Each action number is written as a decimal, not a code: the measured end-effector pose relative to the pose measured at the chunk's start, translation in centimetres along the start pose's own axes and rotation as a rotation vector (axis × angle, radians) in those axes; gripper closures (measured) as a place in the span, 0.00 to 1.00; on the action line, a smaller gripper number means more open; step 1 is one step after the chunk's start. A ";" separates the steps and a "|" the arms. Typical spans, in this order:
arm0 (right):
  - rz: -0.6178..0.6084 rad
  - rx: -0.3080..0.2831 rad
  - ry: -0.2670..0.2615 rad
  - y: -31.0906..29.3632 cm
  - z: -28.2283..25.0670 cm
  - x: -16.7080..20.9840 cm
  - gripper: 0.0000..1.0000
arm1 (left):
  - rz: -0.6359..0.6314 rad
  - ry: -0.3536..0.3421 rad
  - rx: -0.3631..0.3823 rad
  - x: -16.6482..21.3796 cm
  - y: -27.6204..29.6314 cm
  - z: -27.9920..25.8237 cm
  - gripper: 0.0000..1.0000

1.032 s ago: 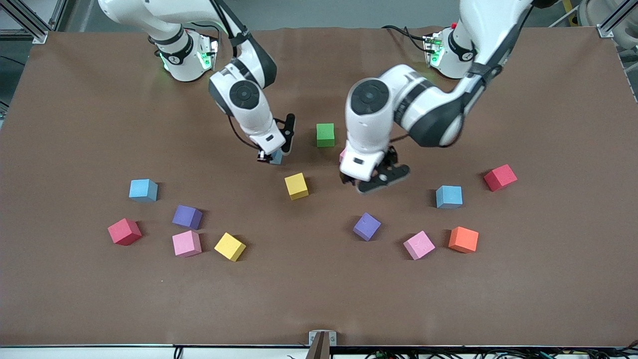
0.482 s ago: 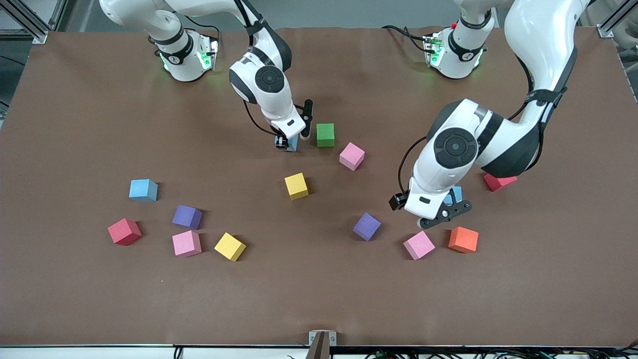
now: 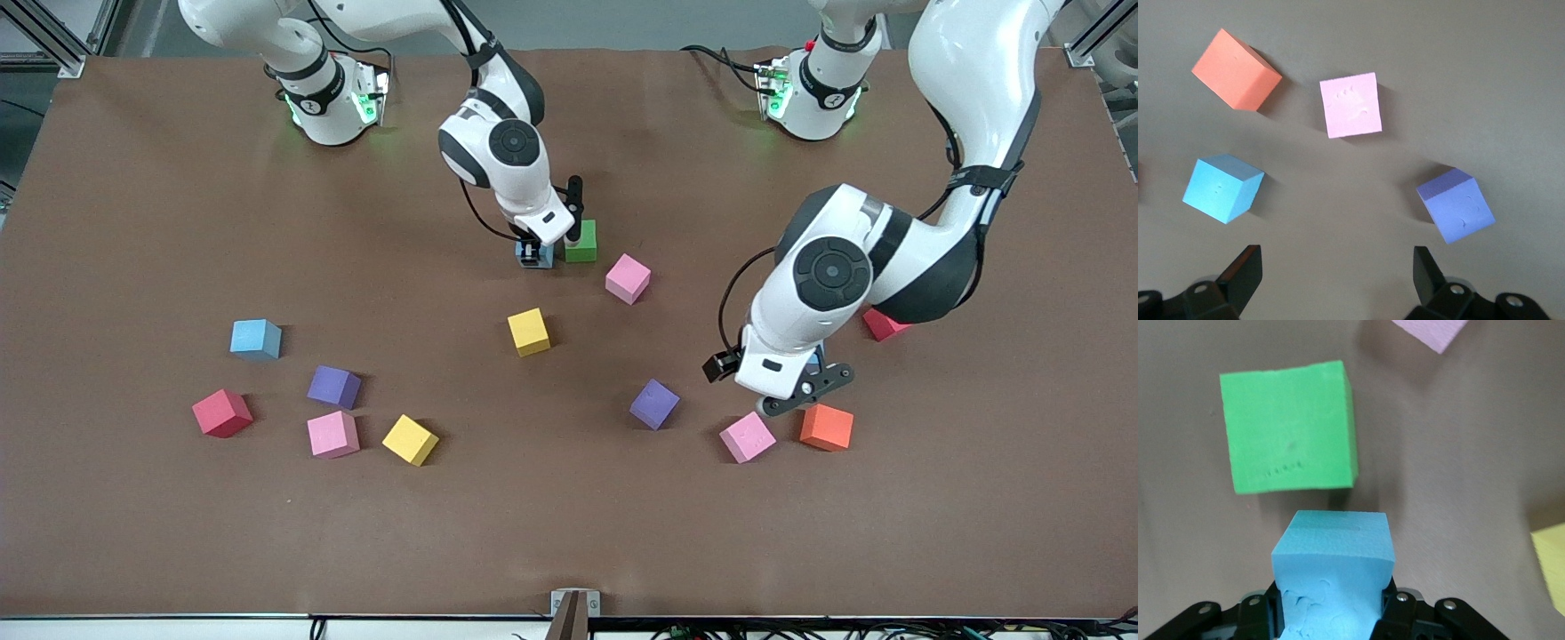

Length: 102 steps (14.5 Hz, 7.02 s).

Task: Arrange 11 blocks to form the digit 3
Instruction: 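Lower the blue cube beside the green cube while the left gripper reaches pink, then grasp the pink cube with the left gripper while the right gripper releases blue, then grasp the yellow cube with the right gripper while the left gripper lifts pink, then place the pink cube beside the green cube while the right gripper carries yellow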

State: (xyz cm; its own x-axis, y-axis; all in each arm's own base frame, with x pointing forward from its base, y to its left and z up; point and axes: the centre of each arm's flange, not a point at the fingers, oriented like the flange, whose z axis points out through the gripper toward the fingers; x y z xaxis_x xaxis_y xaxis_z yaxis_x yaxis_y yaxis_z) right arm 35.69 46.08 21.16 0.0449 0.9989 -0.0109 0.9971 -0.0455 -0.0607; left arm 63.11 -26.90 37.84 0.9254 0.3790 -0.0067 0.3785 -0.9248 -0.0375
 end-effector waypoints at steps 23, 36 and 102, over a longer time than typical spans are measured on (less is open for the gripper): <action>0.014 0.010 -0.023 -1.1 0.1 2.5 0.00 | -0.447 -0.096 0.048 -18.9 6.1 14.0 0.00; 0.401 -0.034 0.036 17.7 -18.4 -12.0 0.00 | -0.530 -0.140 0.013 -24.1 6.7 17.8 0.20; 1.369 0.085 0.074 7.3 0.2 0.6 0.44 | -1.197 -0.168 0.044 -32.5 5.2 17.9 0.13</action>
State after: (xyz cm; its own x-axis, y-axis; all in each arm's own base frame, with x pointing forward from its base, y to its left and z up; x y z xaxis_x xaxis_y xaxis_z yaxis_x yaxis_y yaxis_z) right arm 42.96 46.38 20.52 0.9863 0.1541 -0.0583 0.1475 -0.9835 -0.1047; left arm 34.70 -43.48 19.98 -0.0259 0.9969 -0.0745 0.9897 0.0150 -0.1427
